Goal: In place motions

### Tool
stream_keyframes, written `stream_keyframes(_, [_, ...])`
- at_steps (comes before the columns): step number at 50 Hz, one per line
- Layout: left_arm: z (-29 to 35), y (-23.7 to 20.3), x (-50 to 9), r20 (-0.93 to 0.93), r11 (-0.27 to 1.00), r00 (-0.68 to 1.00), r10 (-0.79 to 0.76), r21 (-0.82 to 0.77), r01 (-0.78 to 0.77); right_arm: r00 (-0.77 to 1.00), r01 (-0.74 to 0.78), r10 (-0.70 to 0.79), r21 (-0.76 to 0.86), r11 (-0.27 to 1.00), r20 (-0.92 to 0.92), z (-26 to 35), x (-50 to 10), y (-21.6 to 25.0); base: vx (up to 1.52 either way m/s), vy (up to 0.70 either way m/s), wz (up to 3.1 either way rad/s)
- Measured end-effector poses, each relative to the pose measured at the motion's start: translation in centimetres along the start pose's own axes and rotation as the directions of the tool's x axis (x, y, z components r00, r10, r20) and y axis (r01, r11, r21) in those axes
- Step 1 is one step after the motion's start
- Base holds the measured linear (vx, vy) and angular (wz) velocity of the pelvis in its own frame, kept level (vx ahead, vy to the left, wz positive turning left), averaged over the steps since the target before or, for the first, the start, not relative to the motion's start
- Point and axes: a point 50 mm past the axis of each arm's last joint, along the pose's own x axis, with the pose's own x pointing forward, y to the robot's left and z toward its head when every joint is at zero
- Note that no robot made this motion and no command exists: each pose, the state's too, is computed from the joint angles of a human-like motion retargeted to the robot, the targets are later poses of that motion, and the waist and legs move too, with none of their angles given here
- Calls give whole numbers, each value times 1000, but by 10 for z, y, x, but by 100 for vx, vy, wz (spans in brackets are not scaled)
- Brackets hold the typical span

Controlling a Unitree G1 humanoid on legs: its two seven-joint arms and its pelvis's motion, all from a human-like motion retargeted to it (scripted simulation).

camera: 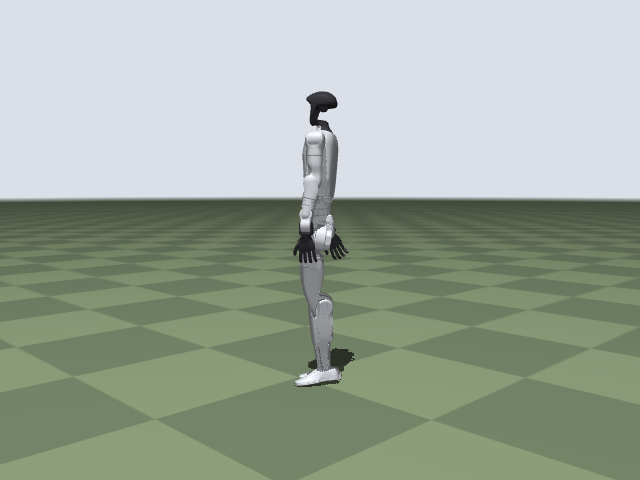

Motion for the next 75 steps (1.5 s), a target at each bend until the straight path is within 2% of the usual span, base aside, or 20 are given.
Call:
stream_keyframes(5, [-4, -7, 1, -25, 997, 998, -49, -59, 48, 998, 19, -19, 2, 1000, 63, 12, 0, 4, 0, -1, -7])
stream_keyframes(10, [-17, -8, 1, -84, 999, 996, -41, -33, 39, 988, 20, -19, -8, 1000, 156, 36, -4, 11, 2, -1, -25])
stream_keyframes(20, [-41, -7, 0, -163, 999, 986, -41, -21, 38, 944, 72, -16, -160, 985, 328, 88, -24, 14, 0, 0, -10])
stream_keyframes(25, [-43, -5, 0, -171, 999, 984, -40, -39, 34, 927, 98, -26, -174, 980, 375, 98, -30, 12, -1, 0, 2])
stream_keyframes(44, [-41, -3, 0, -141, 998, 989, -33, -54, 25, 977, 22, -5, -78, 997, 211, 52, -11, 6, -1, 0, 1])
stream_keyframes(55, [-48, 0, -1, -165, 996, 986, -23, -88, 9, 959, 51, -21, -98, 994, 283, 68, -18, 5, -1, -6, -47])
stream_keyframes(68, [-33, 15, -5, -157, 1000, 988, -17, 13, 19, 911, 99, -28, -152, 983, 412, 105, -37, 2, -5, -10, -122])
stream_keyframes(75, [-19, 25, -8, -166, 995, 986, 34, 103, -17, 938, 88, -52, -91, 992, 343, 86, -28, -3, 3, -7, -178])
